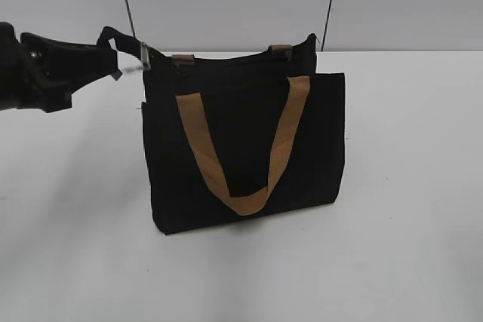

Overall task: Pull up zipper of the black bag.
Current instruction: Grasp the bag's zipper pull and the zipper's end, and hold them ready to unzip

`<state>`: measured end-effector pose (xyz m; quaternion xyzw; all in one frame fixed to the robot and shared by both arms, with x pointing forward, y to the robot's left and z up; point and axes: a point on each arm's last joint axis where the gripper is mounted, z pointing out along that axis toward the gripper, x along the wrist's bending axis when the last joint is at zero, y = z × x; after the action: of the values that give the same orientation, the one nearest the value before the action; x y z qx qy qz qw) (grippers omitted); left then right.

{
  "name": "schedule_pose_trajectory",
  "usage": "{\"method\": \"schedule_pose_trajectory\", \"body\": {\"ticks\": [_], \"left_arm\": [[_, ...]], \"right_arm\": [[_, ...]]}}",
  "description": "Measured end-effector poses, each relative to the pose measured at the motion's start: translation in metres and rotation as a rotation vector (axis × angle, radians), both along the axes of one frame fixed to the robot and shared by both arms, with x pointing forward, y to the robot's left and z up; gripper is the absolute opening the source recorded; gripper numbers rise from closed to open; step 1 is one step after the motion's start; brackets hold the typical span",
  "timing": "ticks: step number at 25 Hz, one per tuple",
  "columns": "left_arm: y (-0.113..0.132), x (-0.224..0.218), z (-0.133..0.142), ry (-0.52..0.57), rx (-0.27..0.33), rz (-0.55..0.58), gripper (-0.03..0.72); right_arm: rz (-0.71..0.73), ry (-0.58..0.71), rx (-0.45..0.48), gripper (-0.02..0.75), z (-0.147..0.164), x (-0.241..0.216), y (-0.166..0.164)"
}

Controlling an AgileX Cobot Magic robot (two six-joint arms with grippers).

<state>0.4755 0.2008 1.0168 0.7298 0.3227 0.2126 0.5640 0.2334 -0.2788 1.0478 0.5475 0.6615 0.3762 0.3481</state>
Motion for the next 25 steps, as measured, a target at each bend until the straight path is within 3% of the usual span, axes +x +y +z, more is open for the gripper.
{"method": "schedule_pose_trajectory", "body": {"ticks": [10, 25], "left_arm": [[0.0001, -0.0127, 0.0124, -0.032, 0.033, -0.047, 0.021], [-0.0011, -0.0135, 0.0135, -0.037, 0.018, -0.06, 0.021]], "right_arm": [[0.0, 0.0, 0.0, 0.401, 0.0, 0.0, 0.0], [0.018, -0.003, 0.029, 0.401, 0.0006, -0.0001, 0.0027]]}}
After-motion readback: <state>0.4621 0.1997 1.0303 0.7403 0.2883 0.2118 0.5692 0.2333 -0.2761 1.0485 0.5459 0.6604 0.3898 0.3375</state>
